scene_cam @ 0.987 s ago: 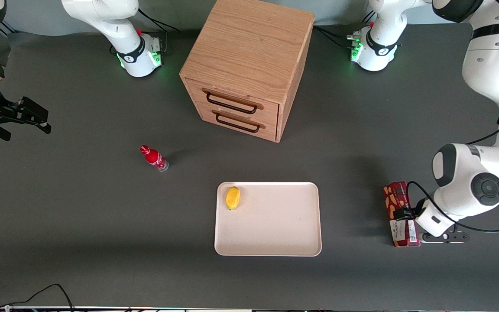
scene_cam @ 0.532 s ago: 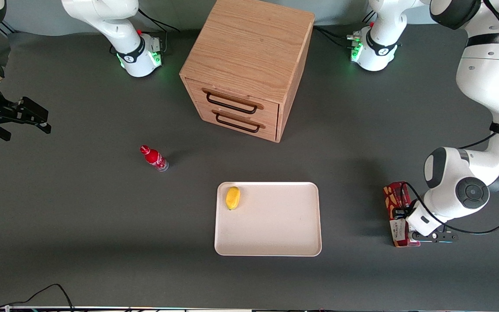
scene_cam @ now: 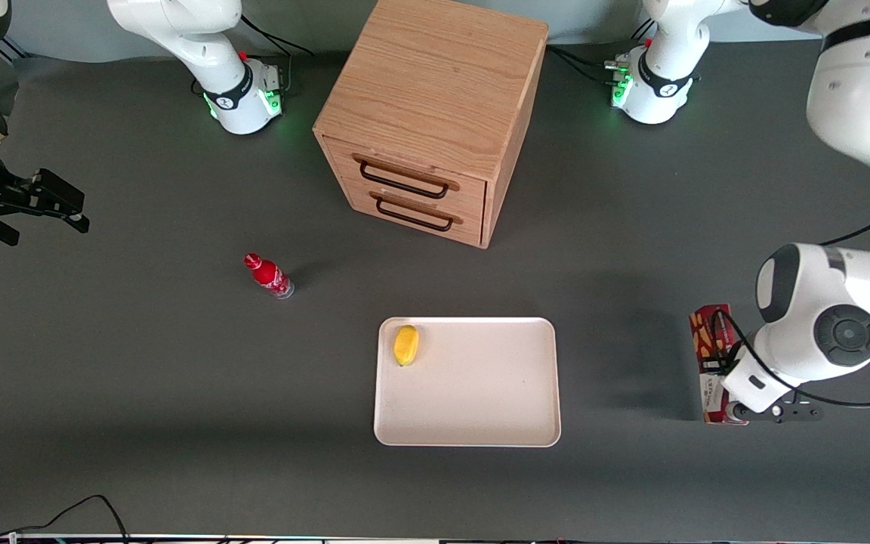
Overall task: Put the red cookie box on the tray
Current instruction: 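Lift the box and carry it with the left gripper over the tray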
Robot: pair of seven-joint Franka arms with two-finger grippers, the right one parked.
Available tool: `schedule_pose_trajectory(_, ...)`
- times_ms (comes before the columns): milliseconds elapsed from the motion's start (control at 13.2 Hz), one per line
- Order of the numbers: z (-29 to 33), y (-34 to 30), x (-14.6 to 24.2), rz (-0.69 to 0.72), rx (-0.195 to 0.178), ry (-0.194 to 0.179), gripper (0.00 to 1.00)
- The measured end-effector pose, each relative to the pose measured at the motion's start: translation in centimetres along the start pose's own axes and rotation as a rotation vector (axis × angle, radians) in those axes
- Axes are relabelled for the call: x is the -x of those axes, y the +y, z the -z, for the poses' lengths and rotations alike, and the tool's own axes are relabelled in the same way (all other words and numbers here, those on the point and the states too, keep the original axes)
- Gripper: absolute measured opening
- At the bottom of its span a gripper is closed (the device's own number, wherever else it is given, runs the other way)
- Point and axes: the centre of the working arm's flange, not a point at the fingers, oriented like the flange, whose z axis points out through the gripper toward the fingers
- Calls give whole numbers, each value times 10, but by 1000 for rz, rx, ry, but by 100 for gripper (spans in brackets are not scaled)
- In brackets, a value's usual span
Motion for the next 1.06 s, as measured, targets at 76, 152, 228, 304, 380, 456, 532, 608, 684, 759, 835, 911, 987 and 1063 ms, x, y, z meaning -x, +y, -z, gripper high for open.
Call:
schedule_pose_trajectory(76,40,11,9,11,-2,-20,12)
schedule_pose_trajectory(152,77,26,21,26,-4,-34,12)
schedule_pose_trajectory(228,107,44,32,49,-4,-40,12)
schedule_pose_trajectory(304,128,65,41,77,3,-37,12)
schedule_pose_trajectory(380,142,90,49,109,17,-27,12)
schedule_pose_trajectory(456,149,118,56,136,30,-21,12)
schedule_pose_trajectory(532,150,146,64,153,41,-16,12)
schedule_pose_trajectory(608,150,174,68,166,59,1,12)
schedule_pose_trajectory(684,146,199,69,175,85,28,12)
schedule_pose_trajectory(759,139,219,68,177,113,50,12)
schedule_pose_trajectory(835,129,237,65,171,141,67,12)
schedule_pose_trajectory(911,114,253,62,158,163,76,12)
schedule_pose_trajectory(987,97,264,57,146,176,81,12)
schedule_pose_trajectory(1063,79,271,52,137,179,88,12)
